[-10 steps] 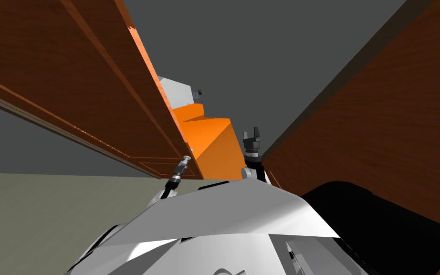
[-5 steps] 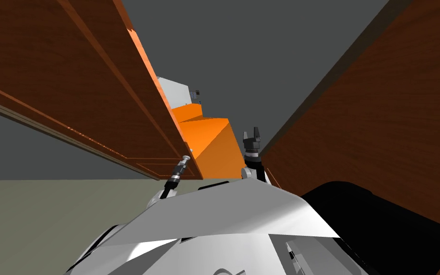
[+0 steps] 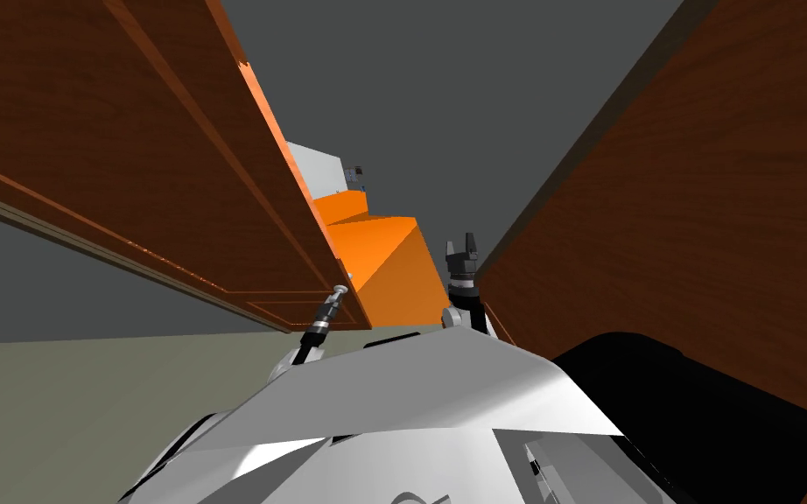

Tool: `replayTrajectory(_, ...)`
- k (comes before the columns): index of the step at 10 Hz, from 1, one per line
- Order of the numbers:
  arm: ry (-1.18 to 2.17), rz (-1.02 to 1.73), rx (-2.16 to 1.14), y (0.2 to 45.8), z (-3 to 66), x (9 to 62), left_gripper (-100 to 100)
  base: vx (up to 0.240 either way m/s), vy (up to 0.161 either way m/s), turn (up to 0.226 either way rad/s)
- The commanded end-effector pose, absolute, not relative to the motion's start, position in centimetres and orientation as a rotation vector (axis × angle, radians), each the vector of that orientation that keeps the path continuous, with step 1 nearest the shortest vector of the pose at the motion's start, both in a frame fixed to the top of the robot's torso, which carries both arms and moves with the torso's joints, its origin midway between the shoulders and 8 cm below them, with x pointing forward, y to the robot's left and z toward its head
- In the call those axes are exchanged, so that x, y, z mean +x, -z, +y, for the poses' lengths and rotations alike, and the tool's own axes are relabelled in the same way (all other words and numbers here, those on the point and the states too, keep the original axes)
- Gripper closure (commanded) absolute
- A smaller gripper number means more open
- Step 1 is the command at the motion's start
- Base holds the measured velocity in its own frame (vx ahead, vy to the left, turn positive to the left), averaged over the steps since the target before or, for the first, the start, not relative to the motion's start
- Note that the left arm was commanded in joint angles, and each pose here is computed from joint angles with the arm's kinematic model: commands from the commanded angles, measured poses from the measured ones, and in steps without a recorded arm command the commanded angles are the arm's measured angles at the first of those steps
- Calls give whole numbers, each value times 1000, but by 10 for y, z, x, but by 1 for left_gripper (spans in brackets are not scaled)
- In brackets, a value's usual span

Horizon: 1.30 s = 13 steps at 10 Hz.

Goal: Pull the door open

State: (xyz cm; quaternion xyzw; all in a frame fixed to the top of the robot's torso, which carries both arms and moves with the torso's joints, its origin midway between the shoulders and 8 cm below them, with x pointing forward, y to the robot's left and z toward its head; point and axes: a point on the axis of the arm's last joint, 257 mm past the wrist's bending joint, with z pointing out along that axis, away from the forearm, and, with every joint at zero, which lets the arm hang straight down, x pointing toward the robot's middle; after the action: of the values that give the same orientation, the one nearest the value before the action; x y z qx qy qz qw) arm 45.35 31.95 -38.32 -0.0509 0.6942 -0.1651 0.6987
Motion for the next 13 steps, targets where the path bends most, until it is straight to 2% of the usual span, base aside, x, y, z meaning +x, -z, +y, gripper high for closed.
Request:
replayTrajectory(1, 407, 1555, -141, 388, 312, 451, 100, -25, 10, -25)
replayTrajectory(9, 511, 1563, -309, 397, 322, 446, 100, -26, 12, -46)
replayTrajectory(13, 580, 1524, -376, 386, 322, 452, 100, -28, 10, -48)
